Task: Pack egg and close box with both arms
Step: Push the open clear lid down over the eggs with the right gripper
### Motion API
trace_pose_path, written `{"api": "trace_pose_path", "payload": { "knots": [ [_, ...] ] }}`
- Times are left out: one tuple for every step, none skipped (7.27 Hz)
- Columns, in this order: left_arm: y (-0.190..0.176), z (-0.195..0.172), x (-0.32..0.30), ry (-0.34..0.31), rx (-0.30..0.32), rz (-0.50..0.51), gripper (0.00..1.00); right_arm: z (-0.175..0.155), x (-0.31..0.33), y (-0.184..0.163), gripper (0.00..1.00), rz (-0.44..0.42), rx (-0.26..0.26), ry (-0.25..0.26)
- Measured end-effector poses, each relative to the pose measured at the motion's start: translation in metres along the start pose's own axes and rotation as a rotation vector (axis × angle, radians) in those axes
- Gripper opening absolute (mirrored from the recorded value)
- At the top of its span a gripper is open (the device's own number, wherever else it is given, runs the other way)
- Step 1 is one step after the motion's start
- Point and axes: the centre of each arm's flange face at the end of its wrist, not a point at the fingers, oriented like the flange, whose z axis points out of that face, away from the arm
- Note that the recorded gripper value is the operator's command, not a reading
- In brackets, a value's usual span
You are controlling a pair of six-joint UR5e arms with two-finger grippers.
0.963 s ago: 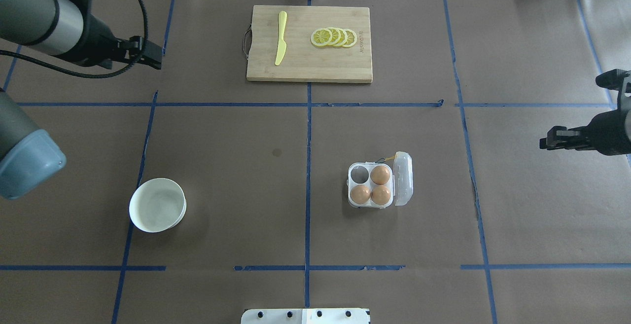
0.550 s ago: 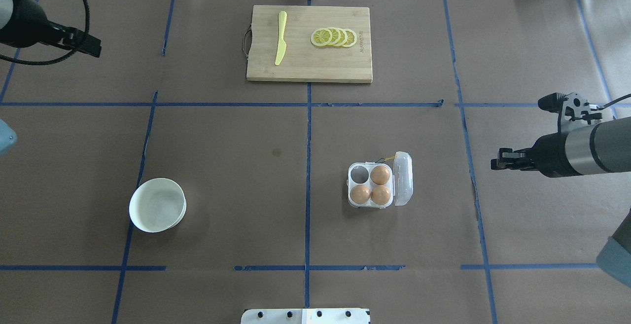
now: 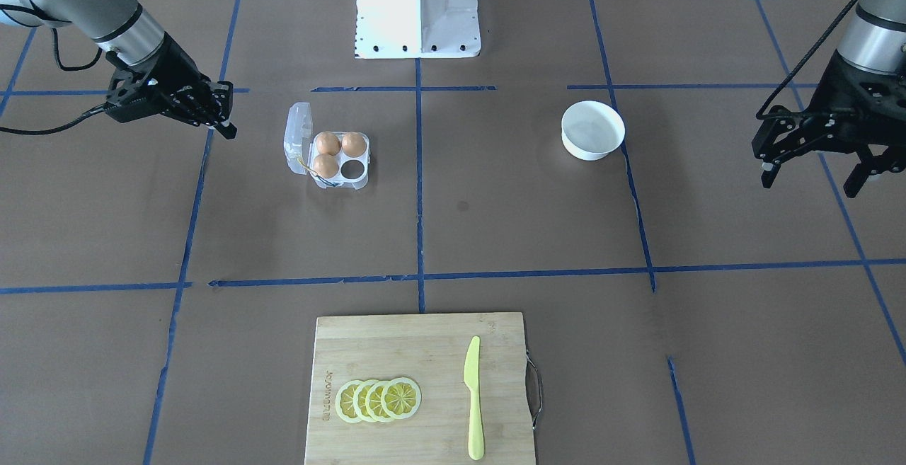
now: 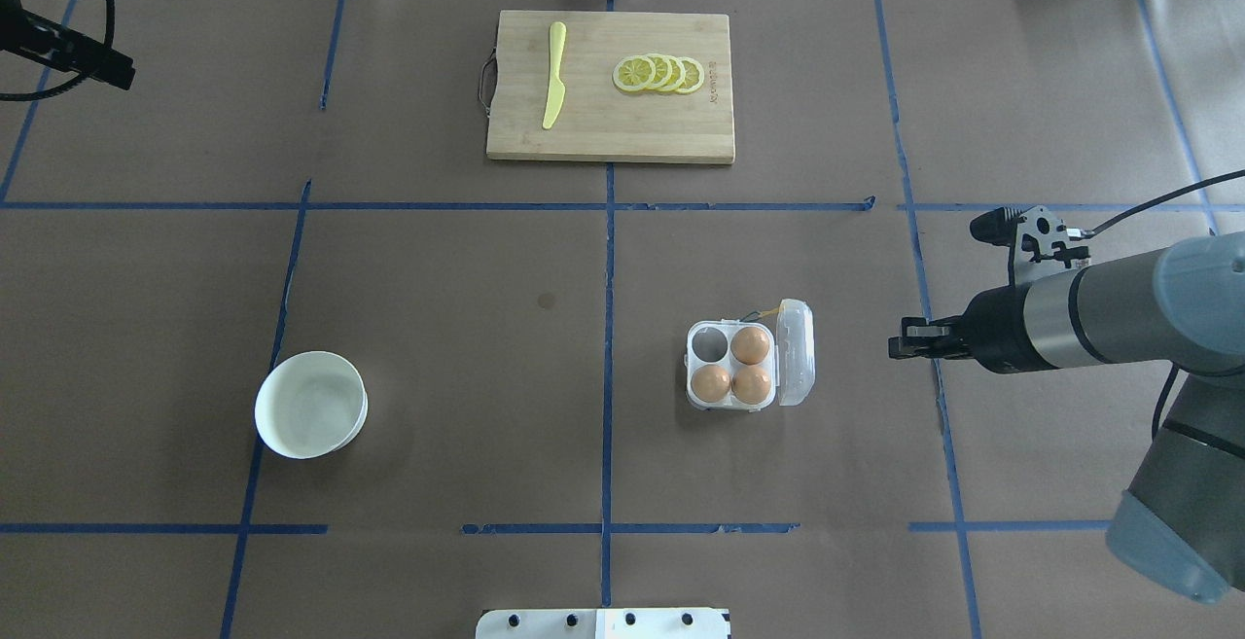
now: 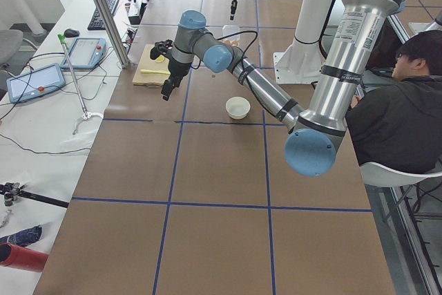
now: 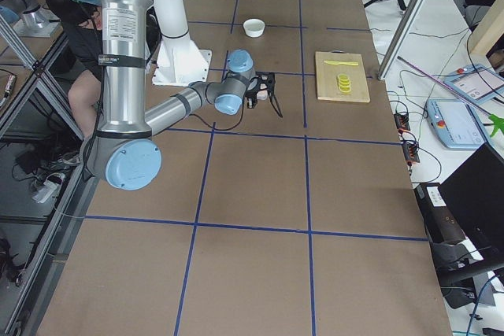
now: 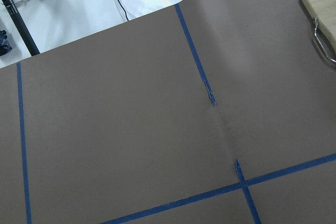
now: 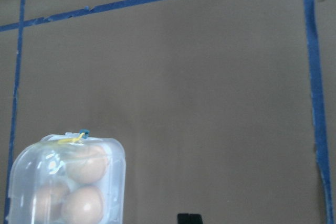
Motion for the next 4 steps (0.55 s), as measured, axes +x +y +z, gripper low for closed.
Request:
{"api": "trace_pose_path", "payload": {
  "knots": [
    [0.000, 0.000, -0.001, 0.002, -0.002, 0.001, 1.00, 0.009, -0.017, 0.004, 0.00, -0.008, -0.003, -0.018],
    [0.000, 0.001, -0.001, 0.002, -0.003, 0.001, 1.00, 0.017, -0.033, 0.003, 0.00, -0.011, -0.002, -0.036],
    [0.001, 0.002, -0.002, 0.001, -0.005, 0.000, 1.00, 0.024, -0.048, -0.001, 0.00, -0.011, 0.001, -0.055],
    [0.002, 0.004, -0.004, 0.000, -0.010, -0.002, 1.00, 0.028, -0.060, -0.004, 0.00, -0.012, 0.004, -0.070]
  ]
}}
